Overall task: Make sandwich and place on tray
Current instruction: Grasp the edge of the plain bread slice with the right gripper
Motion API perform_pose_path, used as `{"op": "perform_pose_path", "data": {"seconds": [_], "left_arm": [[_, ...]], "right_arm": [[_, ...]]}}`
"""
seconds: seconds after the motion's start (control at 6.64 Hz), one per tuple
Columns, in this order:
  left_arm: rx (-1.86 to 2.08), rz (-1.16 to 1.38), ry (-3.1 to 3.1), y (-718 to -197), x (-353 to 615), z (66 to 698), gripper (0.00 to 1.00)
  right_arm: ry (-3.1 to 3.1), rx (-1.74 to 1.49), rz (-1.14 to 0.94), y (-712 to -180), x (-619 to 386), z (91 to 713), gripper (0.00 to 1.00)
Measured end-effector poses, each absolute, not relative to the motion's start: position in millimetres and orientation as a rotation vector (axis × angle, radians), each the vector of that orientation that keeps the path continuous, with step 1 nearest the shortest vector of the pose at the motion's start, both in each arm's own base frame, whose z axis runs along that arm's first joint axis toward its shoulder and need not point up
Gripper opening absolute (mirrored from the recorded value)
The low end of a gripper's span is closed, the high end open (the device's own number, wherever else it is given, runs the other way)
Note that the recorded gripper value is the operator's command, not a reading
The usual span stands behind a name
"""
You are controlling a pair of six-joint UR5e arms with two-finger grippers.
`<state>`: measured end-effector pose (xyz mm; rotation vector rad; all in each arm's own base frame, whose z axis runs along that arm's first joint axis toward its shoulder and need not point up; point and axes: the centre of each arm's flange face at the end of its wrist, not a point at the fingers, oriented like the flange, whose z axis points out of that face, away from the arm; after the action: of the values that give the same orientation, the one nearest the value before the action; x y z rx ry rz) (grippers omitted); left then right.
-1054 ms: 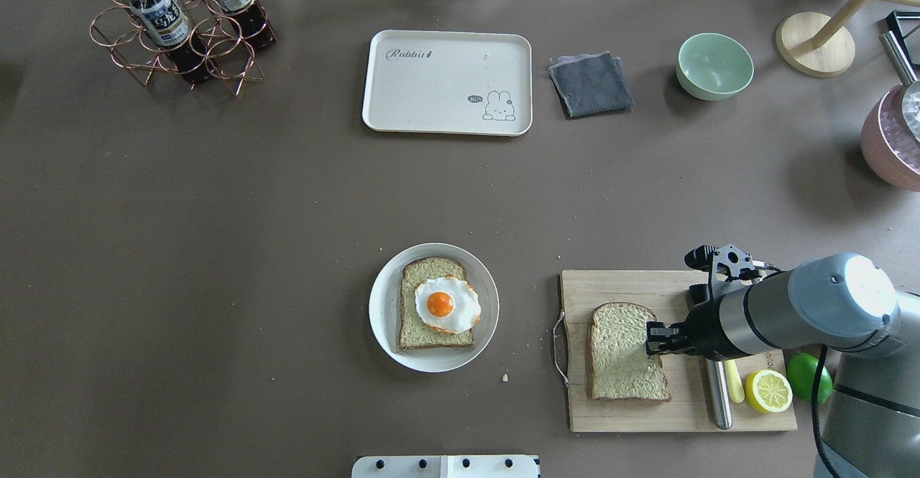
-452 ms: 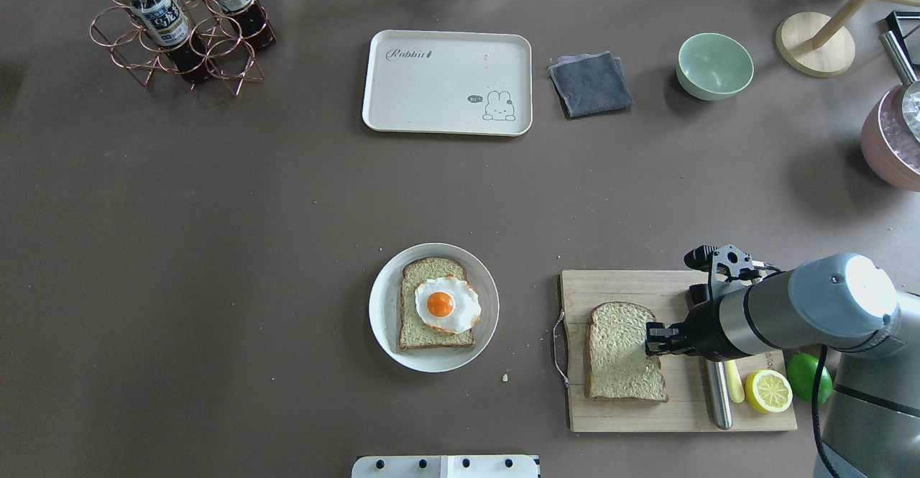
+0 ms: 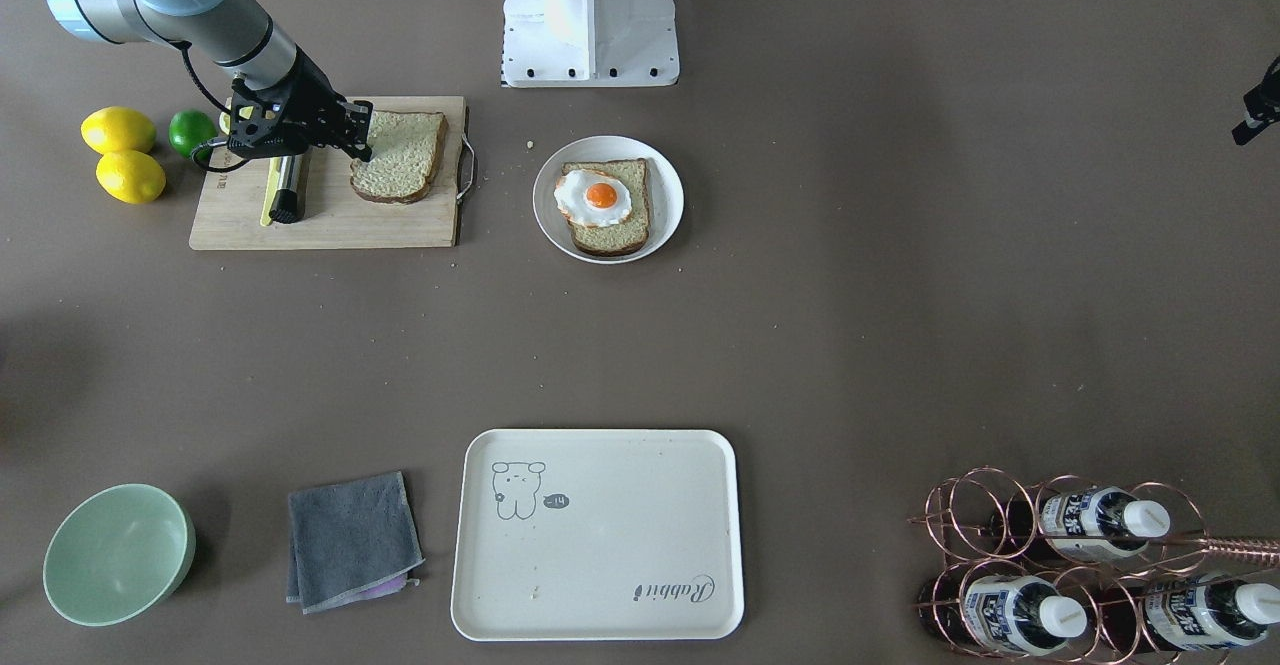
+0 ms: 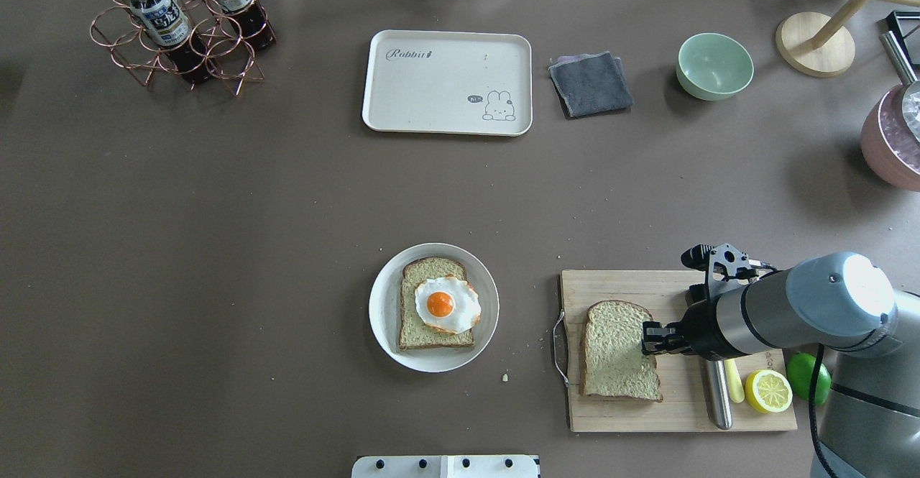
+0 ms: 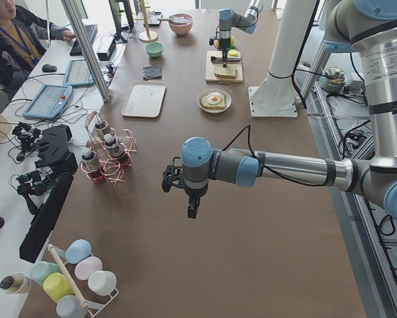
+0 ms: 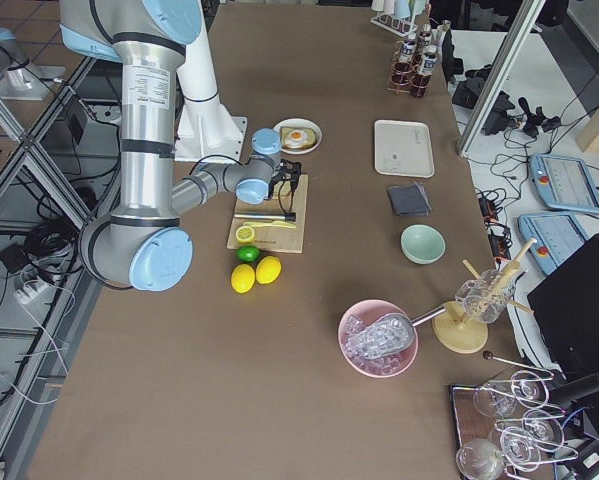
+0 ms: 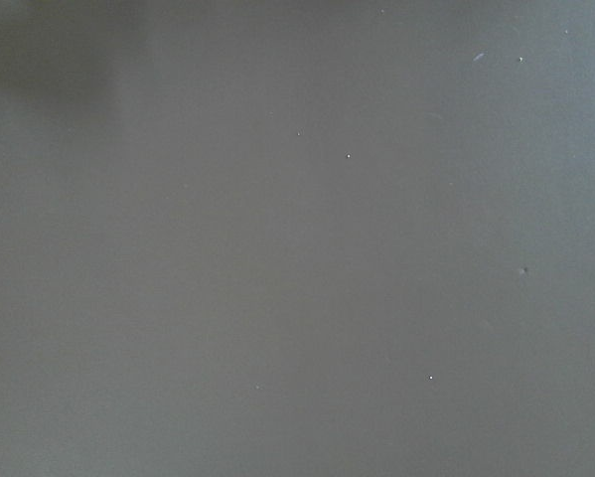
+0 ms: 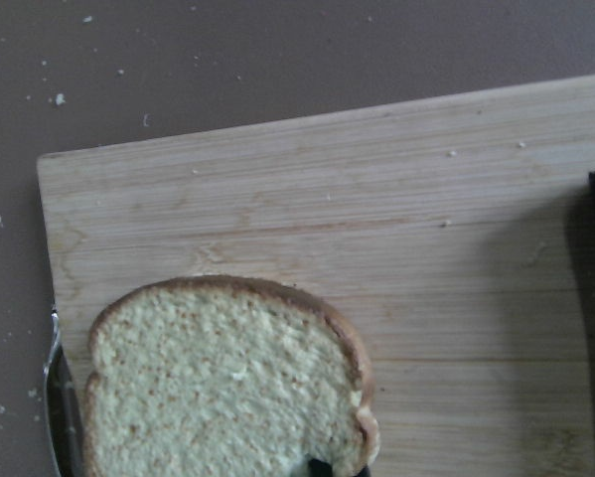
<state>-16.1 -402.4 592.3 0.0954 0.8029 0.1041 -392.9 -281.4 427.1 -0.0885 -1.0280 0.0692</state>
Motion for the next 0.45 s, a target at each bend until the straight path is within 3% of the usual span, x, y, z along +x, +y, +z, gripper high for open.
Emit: {"op": "perform_pose_path", "data": {"seconds": [0.45], "left_arm": [[0.097, 0.097, 0.805, -400.5, -18.9, 592.1, 0.98]], "right_arm": [[-1.043, -0.091, 0.061, -280.5, -392.7, 420.2, 0.0]]}}
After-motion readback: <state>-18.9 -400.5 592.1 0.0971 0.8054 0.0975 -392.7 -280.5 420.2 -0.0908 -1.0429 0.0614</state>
